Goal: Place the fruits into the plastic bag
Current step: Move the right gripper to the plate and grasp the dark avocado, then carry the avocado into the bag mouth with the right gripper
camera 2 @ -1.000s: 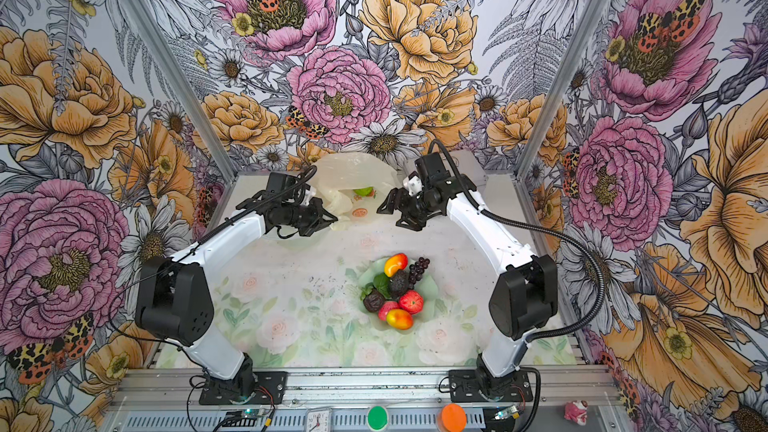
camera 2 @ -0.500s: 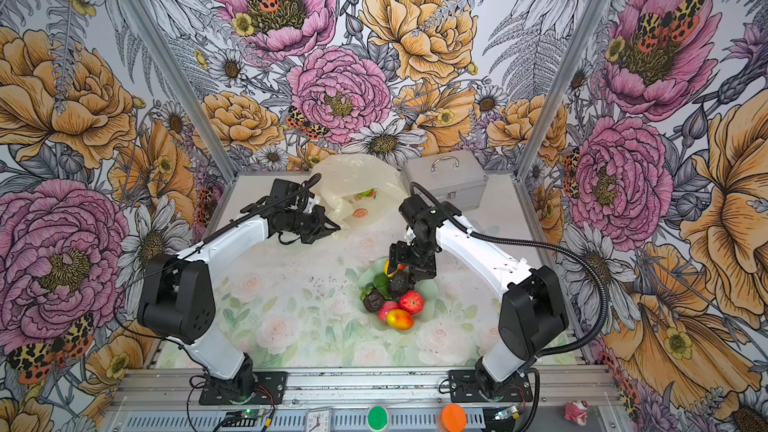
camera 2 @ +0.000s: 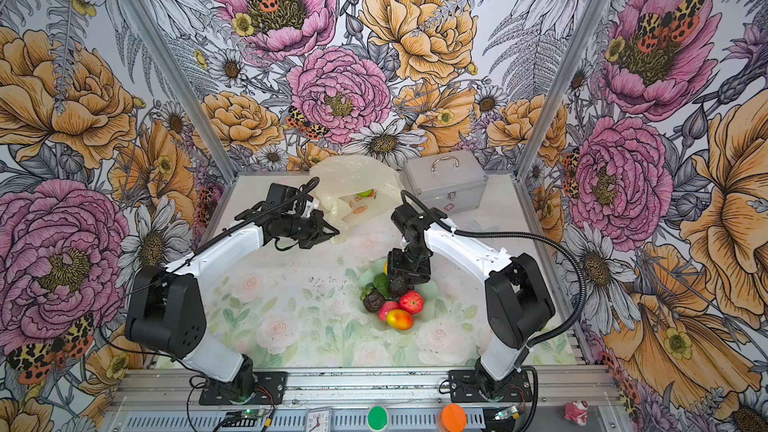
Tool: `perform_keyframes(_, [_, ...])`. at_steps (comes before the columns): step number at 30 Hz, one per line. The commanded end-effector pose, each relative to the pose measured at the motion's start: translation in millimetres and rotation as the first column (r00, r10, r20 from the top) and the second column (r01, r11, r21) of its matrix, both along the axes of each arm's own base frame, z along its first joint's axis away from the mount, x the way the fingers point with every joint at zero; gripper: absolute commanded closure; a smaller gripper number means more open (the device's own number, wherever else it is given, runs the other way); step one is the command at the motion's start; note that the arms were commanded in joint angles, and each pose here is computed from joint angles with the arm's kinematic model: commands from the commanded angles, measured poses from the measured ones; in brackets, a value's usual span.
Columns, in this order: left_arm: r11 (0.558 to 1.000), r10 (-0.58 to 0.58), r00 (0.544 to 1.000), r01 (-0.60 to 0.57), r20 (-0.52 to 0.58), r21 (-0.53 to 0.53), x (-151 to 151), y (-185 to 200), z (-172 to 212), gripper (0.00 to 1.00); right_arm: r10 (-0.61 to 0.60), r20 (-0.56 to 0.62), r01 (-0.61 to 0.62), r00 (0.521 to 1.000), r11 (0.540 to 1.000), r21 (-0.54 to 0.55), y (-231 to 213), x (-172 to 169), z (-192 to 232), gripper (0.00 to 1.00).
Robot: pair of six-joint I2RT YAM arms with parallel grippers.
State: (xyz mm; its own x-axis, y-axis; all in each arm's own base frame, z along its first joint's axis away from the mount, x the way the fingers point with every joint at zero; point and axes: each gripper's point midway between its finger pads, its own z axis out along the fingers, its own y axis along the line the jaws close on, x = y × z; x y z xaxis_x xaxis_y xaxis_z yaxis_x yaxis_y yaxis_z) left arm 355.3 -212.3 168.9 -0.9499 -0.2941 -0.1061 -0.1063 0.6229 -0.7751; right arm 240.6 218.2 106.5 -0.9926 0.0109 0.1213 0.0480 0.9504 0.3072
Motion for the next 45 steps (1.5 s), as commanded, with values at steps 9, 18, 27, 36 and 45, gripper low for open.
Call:
perform_keyframes(9, [1.000, 0.005, 1.000, -0.005, 0.028, 0.007, -3.3, 4.0, 2.4, 1.00, 0.021, 0.024, -0.020, 0.999, 0.999, -0.040, 8.8, 7.9, -13.0, 0.42])
perform_keyframes(18, [1.000, 0.004, 1.000, -0.004, 0.028, 0.006, -0.5, 4.3, 1.2, 1.00, -0.019, 0.062, 0.017, 0.998, 0.999, 0.030, 10.6, 0.4, 15.9, 0.62])
perform_keyframes(27, [1.000, 0.000, 0.999, 0.000, 0.033, 0.001, -0.3, 2.5, 4.2, 1.00, -0.089, 0.129, 0.055, 0.988, 0.967, 0.248, 36.3, 13.1, 90.2, 0.62])
perform_keyframes(36, [1.000, -0.013, 1.000, 0.014, 0.027, -0.015, -7.1, -2.5, 7.2, 1.00, -0.203, 0.245, 0.072, 0.948, 0.887, 0.455, 92.8, 122.5, 113.3, 0.62])
perform_keyframes(45, [0.999, -0.015, 1.000, 0.016, 0.025, -0.028, -9.6, -11.9, 15.6, 1.00, -0.272, 0.301, 0.114, 0.914, 0.884, 0.453, 116.0, 232.9, 77.5, 0.62])
